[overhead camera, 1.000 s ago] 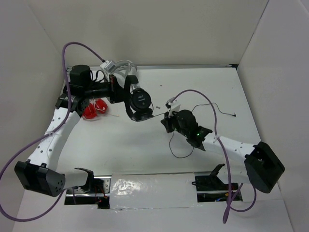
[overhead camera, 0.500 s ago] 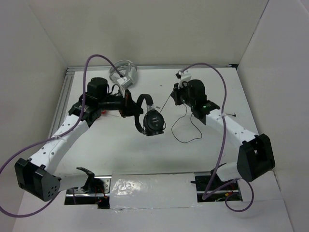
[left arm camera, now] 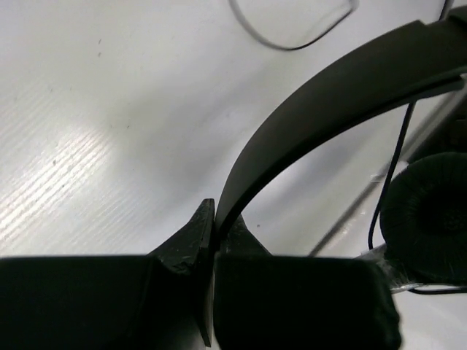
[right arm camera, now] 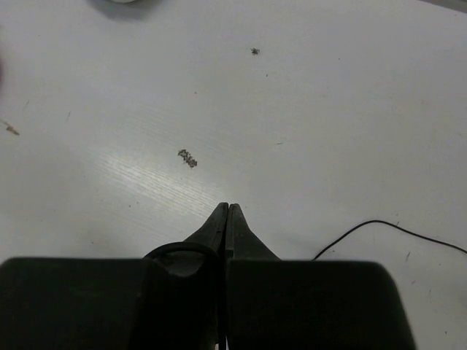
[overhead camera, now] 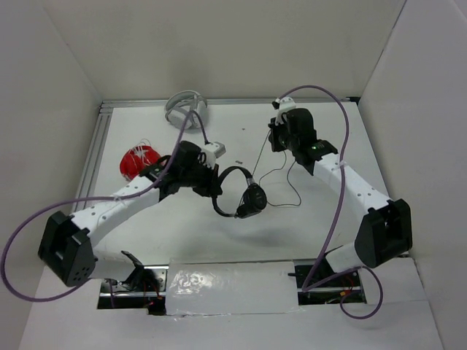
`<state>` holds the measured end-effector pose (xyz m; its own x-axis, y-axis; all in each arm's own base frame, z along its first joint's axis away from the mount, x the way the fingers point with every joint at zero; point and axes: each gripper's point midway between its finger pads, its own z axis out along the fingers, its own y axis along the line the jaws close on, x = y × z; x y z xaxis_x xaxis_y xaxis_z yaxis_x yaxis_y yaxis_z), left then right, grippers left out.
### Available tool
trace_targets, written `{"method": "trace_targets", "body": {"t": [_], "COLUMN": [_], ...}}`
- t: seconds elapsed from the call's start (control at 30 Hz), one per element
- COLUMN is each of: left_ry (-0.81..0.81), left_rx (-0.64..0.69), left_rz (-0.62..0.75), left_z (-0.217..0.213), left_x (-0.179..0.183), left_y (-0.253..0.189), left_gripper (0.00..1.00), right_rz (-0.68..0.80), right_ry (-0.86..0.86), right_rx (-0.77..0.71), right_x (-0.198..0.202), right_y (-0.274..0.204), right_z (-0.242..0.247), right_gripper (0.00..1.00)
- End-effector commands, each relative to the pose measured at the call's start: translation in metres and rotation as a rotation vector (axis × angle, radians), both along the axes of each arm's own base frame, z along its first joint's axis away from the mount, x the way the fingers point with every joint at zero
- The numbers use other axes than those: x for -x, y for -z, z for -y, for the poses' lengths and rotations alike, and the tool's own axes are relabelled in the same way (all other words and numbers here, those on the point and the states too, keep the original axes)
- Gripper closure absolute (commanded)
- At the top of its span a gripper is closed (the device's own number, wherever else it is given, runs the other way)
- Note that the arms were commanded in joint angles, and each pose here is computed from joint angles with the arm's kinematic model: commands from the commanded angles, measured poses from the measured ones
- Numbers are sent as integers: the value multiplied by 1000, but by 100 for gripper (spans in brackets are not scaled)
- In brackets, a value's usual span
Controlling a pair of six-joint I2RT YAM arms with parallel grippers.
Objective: Wrap the headphones
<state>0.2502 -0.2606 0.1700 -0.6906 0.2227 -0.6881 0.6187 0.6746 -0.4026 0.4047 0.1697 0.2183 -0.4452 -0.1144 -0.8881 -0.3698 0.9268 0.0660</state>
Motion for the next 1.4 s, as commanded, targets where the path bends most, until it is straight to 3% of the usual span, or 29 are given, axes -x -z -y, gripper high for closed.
{"method": "trace_targets", "body": {"t": [0.0,0.13,0.4,0.57,0.67,0.73,0.8,0.93,1.07,1.13,1.2,1.37], "left_ry": [-135,-261,-541,-643,-662,-724,-801,-925,-1067,-1122,-1134,-1081], "left_rx": [-176,-387,-542,-579,-545,-550,-519,-474,-409,-360,-310,-107], "left_rz": [-50,-148,-282,-324,-325,-346,-369,-379,-396,-386,-372,-312], "left_z": [-4,-9,-32,-48,-55,-64,-71,-83,-107,-108,-109,-104], "left_x": [-7,-17,-49,-55,-55,-55,-67,-92,-120,-132,-141,-155], "left_y": [21,60,85,87,84,81,76,53,26,8,-7,-52], "left_gripper": [100,100,100,100,100,100,100,100,100,100,100,100], "right_rz": [120,130,147,134,124,114,105,60,23,-5,-36,-54], "right_ry": [-8,27,10,143,243,212,85,-2,-115,-267,-409,-500], "right_rx": [40,83,108,109,125,132,129,119,31,-35,-82,-129], "right_x": [5,13,54,68,66,68,87,110,134,153,178,193], "right_y": [-43,-53,-73,-80,-82,-80,-73,-57,-50,-42,-33,-11], "right_z": [-3,-14,-39,-29,-14,-22,-55,-78,-101,-125,-143,-163], "right_gripper": [100,100,100,100,100,100,100,100,100,100,100,100]}}
